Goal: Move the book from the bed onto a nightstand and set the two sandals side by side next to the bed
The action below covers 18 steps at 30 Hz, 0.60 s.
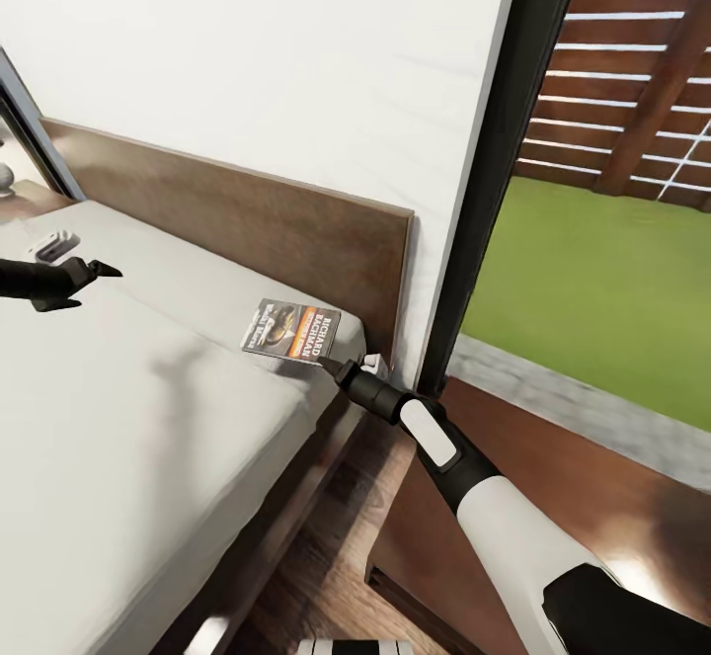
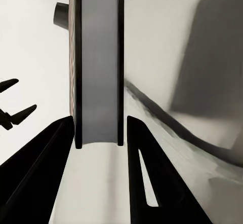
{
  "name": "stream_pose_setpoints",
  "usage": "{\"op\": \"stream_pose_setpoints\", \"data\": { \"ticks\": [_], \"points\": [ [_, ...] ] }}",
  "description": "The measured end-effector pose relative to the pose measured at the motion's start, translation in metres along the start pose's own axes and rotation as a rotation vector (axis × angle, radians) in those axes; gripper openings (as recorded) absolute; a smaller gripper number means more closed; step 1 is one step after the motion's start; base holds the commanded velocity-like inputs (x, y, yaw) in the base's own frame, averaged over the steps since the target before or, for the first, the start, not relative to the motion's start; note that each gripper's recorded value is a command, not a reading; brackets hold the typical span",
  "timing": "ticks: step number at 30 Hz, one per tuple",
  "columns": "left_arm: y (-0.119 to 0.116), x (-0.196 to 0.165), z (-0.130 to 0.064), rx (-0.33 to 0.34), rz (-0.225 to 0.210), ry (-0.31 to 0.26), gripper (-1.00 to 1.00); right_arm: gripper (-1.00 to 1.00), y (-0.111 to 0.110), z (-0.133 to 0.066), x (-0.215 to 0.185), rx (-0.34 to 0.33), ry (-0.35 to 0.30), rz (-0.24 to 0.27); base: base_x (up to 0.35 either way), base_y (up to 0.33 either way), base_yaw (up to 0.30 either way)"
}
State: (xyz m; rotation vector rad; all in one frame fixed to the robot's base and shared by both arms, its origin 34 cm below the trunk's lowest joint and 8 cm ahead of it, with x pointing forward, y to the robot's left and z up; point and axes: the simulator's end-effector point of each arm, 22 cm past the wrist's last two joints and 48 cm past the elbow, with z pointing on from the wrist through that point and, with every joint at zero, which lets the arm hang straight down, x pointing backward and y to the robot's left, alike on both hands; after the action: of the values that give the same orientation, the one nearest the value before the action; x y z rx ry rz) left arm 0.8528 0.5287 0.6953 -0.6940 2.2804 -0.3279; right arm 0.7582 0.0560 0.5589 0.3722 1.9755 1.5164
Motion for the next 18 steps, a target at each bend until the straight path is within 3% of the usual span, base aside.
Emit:
{"op": "stream_pose_setpoints", "data": {
  "ticks": [12, 18],
  "points": [
    [0.039, 0.015, 0.001, -0.073, -0.095, 0.094, 1.00, -1.00, 0.024, 0.000, -0.013, 0.000, -0.003, -0.001, 0.000, 0.000, 0.000],
    [0.047, 0.025, 0.001, -0.070, -0.146, 0.138, 1.00, -1.00, 0.035, 0.000, -0.019, 0.001, -0.003, -0.001, 0.000, 0.000, 0.000]
  ]
}}
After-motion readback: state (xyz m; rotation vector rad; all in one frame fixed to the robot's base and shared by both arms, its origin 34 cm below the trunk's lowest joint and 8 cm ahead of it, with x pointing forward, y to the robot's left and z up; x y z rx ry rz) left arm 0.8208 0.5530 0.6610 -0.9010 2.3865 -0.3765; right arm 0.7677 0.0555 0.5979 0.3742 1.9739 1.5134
